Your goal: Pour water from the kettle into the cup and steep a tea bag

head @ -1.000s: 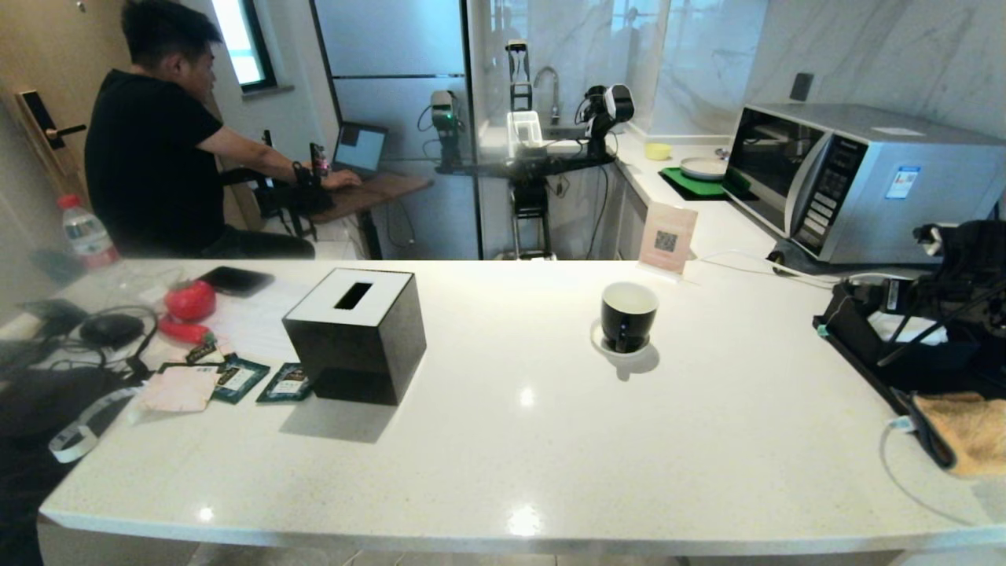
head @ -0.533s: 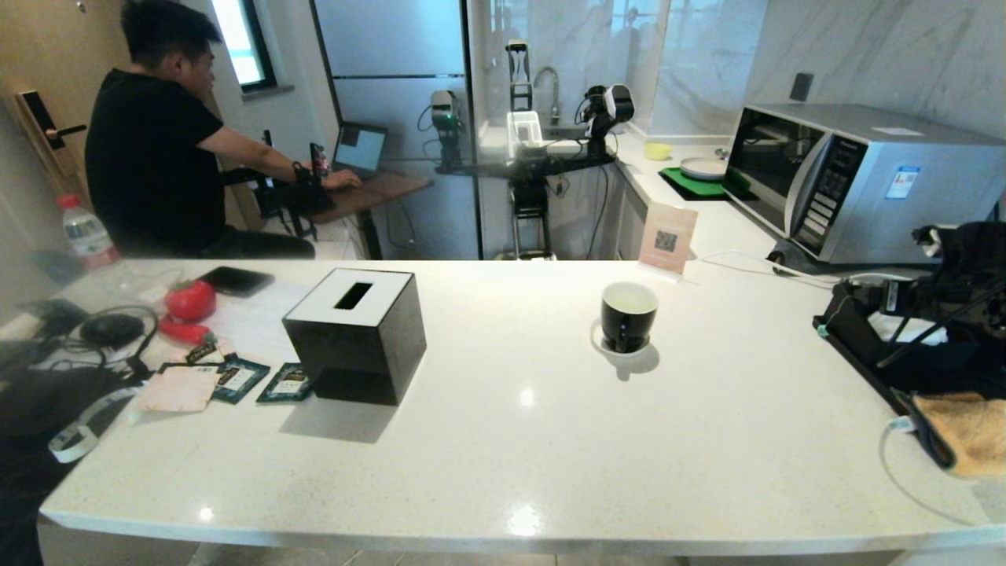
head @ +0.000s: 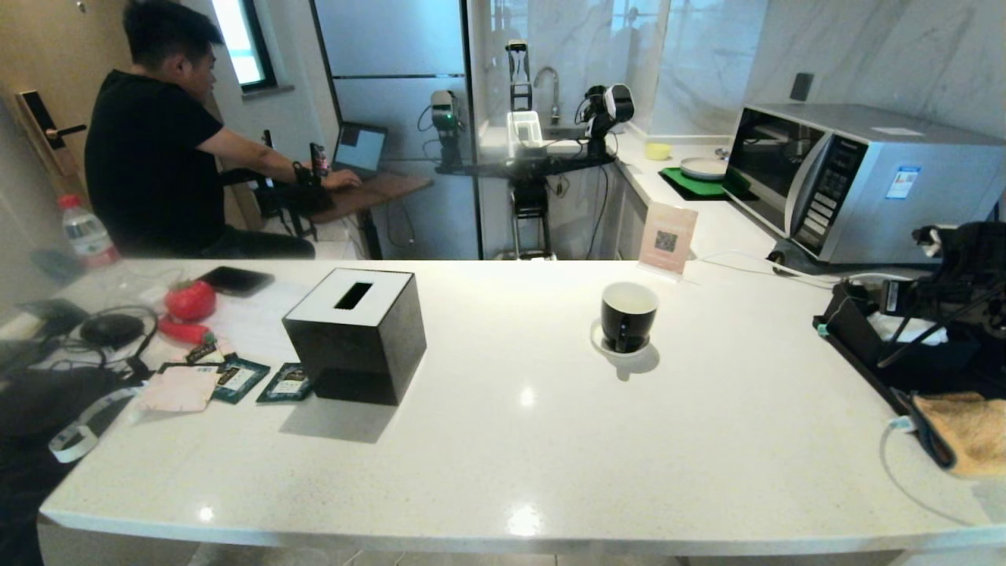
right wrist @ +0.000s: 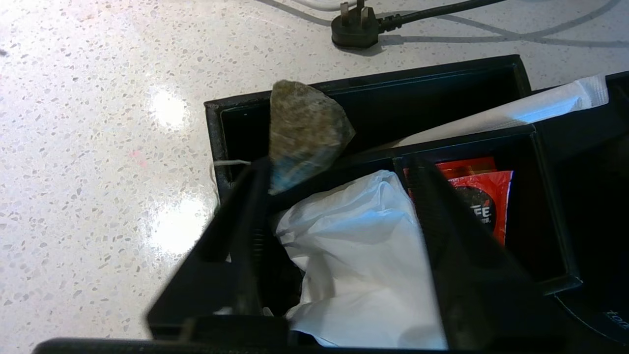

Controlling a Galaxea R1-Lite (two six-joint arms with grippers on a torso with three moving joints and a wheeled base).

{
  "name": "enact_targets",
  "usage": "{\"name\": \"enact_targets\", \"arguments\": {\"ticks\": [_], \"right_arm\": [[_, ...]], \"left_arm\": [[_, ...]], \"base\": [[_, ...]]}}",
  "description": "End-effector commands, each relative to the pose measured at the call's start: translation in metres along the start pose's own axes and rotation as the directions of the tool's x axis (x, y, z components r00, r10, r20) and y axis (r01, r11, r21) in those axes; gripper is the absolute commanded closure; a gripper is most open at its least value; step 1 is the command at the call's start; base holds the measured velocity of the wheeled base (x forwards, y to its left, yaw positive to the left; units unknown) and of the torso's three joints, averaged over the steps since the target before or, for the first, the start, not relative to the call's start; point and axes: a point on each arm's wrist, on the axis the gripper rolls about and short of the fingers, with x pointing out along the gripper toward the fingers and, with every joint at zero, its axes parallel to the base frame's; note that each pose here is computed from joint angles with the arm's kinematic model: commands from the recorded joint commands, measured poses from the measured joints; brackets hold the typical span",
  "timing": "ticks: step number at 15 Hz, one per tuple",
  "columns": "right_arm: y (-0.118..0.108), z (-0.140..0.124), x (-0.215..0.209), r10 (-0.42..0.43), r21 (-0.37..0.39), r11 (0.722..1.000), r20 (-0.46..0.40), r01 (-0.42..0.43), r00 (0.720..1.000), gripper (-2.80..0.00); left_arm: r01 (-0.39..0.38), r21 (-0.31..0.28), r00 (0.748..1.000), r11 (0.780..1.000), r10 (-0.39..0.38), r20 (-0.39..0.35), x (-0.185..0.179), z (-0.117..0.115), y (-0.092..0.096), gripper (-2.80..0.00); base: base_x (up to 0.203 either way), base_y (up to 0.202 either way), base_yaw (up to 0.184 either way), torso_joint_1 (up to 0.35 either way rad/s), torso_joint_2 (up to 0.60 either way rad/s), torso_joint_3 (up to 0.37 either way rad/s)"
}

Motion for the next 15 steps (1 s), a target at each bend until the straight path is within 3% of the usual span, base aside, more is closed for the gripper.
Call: {"name": "enact_targets", "arguments": {"ticks": [1, 15], "right_arm": [[0.0, 0.003, -0.002, 0.0, -0.001, 1.0, 0.009, 0.0, 1.0, 0.0], [-0.001, 0.019, -0.018, -0.005, -0.001, 1.0, 0.051, 0.005, 0.999, 0.0]], "left_arm": [[-0.001, -0.001, 1.0, 1.0, 0.001, 0.0, 0.0, 0.0, 0.0, 0.0], [-0.001, -0.001, 1.0, 1.0, 0.001, 0.0, 0.0, 0.0, 0.0, 0.0]], "base": [[0.0, 0.0, 0.0, 0.0, 0.0, 0.0], [0.0, 0.0, 0.0, 0.0, 0.0, 0.0]]}}
